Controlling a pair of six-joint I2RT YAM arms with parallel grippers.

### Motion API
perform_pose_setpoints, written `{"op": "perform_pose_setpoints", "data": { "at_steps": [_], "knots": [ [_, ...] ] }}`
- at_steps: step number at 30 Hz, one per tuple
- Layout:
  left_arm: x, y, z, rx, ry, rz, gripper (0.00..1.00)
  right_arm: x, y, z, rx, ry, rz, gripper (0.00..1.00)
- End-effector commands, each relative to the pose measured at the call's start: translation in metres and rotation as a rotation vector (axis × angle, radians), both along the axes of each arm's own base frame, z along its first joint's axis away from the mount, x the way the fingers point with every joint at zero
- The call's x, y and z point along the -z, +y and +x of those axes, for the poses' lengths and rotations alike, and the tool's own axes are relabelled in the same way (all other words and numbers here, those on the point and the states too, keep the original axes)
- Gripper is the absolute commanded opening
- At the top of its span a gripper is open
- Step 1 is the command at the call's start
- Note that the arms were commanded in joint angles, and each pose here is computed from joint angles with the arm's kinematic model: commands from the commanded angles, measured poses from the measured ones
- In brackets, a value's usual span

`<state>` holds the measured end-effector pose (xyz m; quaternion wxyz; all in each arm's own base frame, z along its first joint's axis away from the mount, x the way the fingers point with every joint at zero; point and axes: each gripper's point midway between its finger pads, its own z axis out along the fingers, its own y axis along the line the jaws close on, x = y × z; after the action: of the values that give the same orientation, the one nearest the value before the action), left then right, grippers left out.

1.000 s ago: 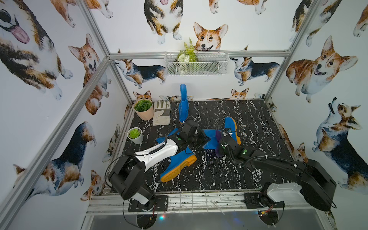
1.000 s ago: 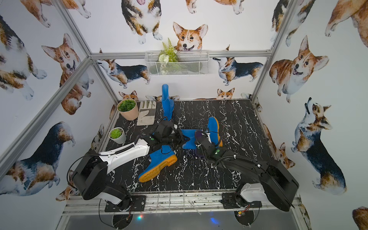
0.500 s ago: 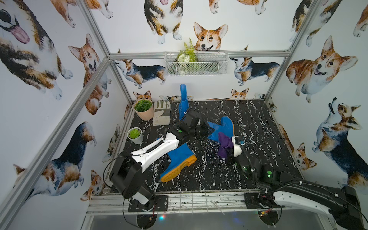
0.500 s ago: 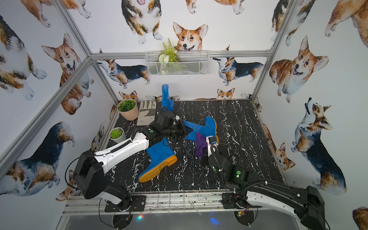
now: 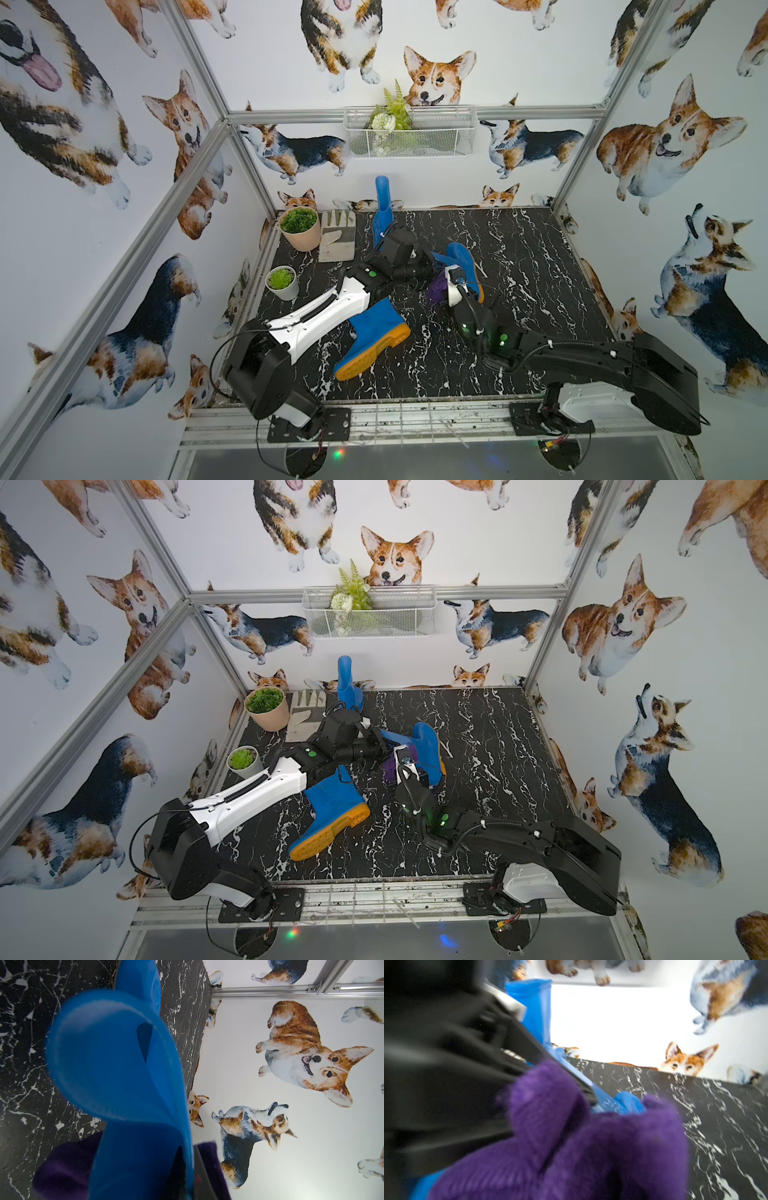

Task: Wipe the rubber boots with a cloth
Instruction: Wipe the dirt off the rubber boot.

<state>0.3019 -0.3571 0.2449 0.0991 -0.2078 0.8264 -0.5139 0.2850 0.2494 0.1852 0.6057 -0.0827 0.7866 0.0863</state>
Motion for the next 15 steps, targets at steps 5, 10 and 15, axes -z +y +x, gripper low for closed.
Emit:
{"op": "perform_pose_setpoints", "data": {
  "at_steps": [5, 10, 15],
  "knots": [
    [-0.013, -0.004, -0.005, 0.033, 0.026, -0.119, 0.00, 0.075, -0.123, 0.017, 0.383, 0.241, 0.096, 0.00],
    [-0.016, -0.003, -0.003, 0.044, 0.020, -0.125, 0.00, 0.029, -0.114, 0.005, 0.277, 0.195, 0.164, 0.00],
    [-0.021, -0.005, 0.000, 0.045, 0.010, -0.133, 0.00, -0.042, -0.047, -0.033, 0.009, 0.034, 0.214, 0.00]
  ]
}}
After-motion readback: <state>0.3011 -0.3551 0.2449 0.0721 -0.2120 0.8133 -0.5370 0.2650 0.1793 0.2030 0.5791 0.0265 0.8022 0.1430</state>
